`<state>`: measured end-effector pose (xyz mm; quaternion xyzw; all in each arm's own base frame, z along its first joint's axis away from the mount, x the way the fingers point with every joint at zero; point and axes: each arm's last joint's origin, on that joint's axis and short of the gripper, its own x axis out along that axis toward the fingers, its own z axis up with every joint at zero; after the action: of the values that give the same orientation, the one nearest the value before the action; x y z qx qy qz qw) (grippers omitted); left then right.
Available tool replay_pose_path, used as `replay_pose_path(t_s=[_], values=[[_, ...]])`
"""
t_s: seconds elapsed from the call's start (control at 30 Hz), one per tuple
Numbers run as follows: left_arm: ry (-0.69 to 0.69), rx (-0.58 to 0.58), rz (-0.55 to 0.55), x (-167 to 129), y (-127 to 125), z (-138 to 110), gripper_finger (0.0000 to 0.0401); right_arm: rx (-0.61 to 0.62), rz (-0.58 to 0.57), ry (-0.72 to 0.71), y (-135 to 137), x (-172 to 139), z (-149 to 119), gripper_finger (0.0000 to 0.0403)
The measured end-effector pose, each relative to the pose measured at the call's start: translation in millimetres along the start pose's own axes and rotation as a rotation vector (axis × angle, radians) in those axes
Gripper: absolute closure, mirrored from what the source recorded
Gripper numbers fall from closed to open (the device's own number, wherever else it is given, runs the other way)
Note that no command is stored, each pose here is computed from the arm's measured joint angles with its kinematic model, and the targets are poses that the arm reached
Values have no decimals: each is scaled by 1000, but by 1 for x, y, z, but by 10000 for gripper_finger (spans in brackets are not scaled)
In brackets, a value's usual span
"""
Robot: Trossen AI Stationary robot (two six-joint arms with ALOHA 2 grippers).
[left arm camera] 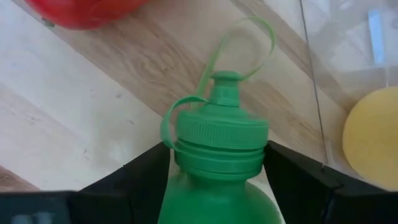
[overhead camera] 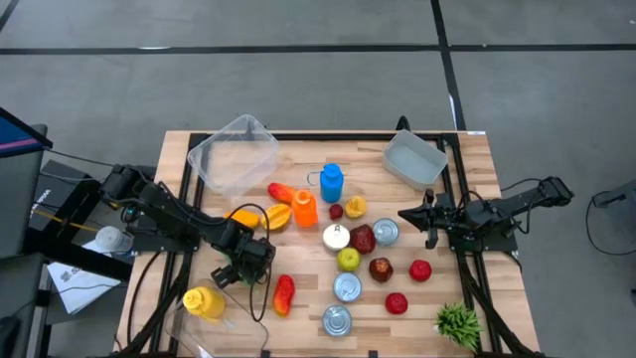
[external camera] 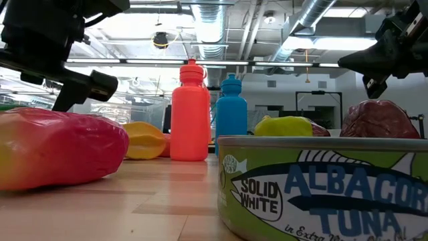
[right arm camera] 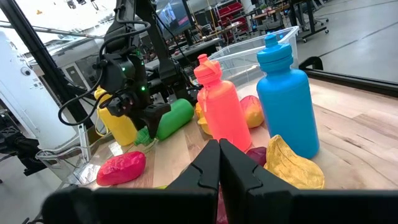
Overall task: Pick & Place Food Item
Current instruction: Put the green water bottle into the transparent bin
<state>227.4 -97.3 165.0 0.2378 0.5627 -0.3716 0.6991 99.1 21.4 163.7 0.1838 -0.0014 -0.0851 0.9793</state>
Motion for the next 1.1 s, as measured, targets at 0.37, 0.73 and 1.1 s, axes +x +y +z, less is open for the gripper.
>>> replay_pose_path(t_s=[0.37,0.73,1.1], values=[[-16,-24,42,-1,2,2,213,0,0,0,0,0,0,403],[-233,-184,153,-52,6,29,210,0,0,0,0,0,0,403],[-978,-499,347,-167,-12,29,212,0,0,0,0,0,0,403]])
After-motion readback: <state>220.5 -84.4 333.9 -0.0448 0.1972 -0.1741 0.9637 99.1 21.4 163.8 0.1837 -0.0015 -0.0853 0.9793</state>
